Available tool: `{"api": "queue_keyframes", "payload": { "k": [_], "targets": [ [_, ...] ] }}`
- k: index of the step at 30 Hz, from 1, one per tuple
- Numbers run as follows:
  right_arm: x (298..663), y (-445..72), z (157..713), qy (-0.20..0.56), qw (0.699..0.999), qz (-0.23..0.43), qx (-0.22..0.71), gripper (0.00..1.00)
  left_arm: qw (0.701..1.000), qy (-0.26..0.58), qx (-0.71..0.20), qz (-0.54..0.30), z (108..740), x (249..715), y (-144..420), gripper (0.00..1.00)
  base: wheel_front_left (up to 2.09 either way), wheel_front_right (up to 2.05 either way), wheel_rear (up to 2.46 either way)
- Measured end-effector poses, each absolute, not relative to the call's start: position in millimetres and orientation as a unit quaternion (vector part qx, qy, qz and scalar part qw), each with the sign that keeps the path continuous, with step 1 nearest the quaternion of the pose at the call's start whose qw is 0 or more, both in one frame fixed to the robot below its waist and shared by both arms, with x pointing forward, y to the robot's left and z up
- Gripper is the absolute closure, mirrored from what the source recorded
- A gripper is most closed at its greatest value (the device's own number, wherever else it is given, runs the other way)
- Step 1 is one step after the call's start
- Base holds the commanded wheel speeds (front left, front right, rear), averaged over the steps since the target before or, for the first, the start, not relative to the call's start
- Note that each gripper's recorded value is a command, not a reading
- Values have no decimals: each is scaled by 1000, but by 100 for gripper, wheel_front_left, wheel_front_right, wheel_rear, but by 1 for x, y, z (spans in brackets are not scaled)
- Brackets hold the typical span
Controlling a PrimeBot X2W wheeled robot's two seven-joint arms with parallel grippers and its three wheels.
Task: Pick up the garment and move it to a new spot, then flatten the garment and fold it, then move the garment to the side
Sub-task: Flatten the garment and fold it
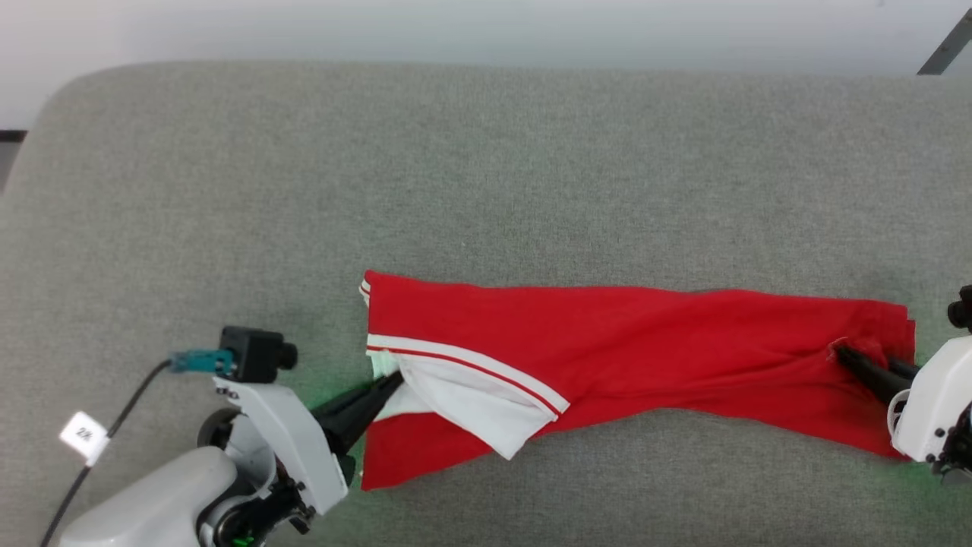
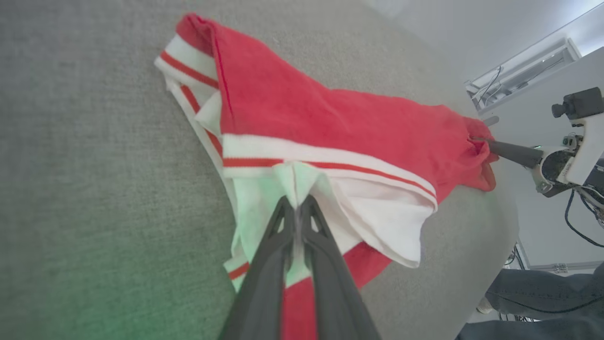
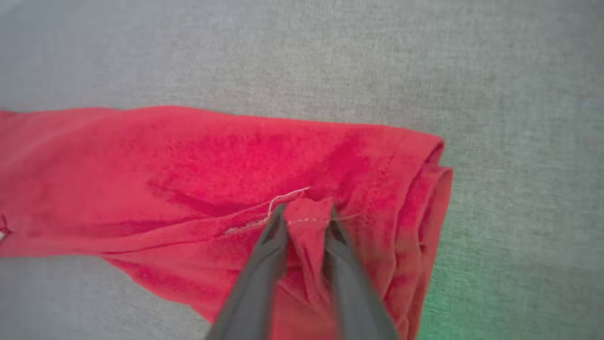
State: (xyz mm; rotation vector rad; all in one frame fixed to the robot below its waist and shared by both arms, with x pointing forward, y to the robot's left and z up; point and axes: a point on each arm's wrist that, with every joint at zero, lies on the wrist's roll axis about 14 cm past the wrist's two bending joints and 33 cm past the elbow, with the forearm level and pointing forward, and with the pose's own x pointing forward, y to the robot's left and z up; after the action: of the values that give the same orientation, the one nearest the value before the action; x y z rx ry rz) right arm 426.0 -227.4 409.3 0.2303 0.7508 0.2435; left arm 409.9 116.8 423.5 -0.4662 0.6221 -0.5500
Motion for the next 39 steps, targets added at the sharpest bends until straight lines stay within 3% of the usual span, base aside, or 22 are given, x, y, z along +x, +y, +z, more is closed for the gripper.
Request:
{"api": "queue_keyframes", "payload": {
  "k": [10, 20, 30, 39],
  "targets": [
    [426, -246, 444, 325, 930, 113, 133, 0, 931, 189, -221, -221, 458, 413, 145, 0, 0, 0, 0],
    [414, -276, 425, 362, 918, 69, 147, 0, 951, 120, -259, -117, 457, 386, 172, 0, 0, 0, 0],
    [405, -267, 405, 438, 882, 76, 155, 0, 989, 28, -133, -60, 488, 384, 210, 0, 0, 0, 0],
    [417, -258, 398, 463, 871, 73, 150, 0, 997, 8, -63, -47, 489, 382, 210, 0, 0, 0, 0]
  ]
}}
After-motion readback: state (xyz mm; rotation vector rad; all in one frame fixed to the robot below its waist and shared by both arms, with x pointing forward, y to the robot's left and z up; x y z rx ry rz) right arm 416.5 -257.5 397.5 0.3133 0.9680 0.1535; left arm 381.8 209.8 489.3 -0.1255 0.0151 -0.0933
